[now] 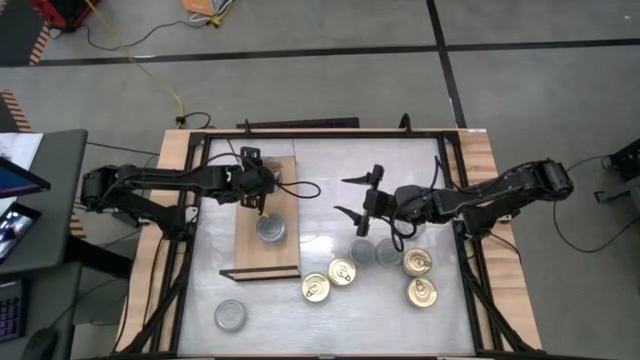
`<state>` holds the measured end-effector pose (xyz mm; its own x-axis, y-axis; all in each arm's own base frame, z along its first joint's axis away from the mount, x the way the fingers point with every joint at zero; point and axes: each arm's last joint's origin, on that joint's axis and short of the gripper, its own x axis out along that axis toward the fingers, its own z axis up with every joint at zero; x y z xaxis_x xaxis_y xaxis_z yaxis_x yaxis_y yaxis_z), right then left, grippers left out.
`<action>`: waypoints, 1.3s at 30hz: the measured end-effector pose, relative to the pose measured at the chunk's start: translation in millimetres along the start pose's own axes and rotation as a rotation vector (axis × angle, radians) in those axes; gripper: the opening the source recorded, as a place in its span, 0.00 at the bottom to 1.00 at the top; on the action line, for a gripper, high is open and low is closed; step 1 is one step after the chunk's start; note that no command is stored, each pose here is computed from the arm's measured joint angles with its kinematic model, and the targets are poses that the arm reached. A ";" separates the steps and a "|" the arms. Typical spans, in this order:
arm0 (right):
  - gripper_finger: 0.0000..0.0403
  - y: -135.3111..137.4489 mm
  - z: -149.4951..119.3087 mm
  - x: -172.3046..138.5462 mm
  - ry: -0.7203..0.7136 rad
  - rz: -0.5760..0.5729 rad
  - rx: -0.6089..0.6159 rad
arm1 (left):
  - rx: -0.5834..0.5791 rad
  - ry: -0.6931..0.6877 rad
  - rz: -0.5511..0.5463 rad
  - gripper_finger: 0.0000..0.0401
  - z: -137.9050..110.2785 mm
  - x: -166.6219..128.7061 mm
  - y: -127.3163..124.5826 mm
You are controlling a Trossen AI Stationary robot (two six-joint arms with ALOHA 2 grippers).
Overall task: Stack canned seafood by type on shelf
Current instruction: Stack the blue-pink tuna can on top of the other blue-pink tuna can on the shelf, then stack the green tuna can on top of the other green tuna can on the shelf
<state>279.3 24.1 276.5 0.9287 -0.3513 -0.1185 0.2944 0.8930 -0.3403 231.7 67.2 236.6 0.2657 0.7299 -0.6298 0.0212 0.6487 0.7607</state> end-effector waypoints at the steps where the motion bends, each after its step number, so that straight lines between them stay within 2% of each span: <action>1: 0.90 0.0 0.0 0.0 0.000 0.000 0.000 | -0.003 0.001 -0.001 0.57 -0.1 0.0 -0.1; 10: 0.90 0.1 -0.2 0.0 0.002 0.000 -0.003 | 0.031 0.029 -0.040 0.58 -4.3 -0.2 -3.1; 13: 0.90 0.0 -0.2 0.0 0.002 0.000 -0.003 | 0.047 0.032 -0.069 0.62 -5.8 -0.4 -4.8; 21: 0.90 0.0 -0.2 0.0 0.002 0.000 -0.002 | 0.051 0.040 -0.057 0.78 -5.9 -1.0 -5.2; 26: 0.90 0.1 -0.4 0.0 0.004 0.001 -0.003 | 0.033 0.051 -0.034 0.79 -5.7 -2.0 -5.5; 29: 0.90 0.2 -0.8 0.0 0.008 0.002 -0.003 | 0.059 0.094 -0.043 0.79 -9.9 -3.5 -8.0; 35: 0.90 -0.9 -3.1 0.9 0.027 0.000 0.004 | 0.090 0.217 0.000 0.79 -13.3 -29.1 4.2; 39: 0.90 -2.4 -3.9 1.6 0.032 -0.005 0.004 | 0.026 0.218 0.043 0.79 -8.2 -62.4 20.0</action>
<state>279.1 20.3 273.5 0.9194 -0.3649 -0.1467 0.3004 0.8923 -0.3370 207.7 36.4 289.9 0.0522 0.7878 -0.6137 0.0399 0.6124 0.7895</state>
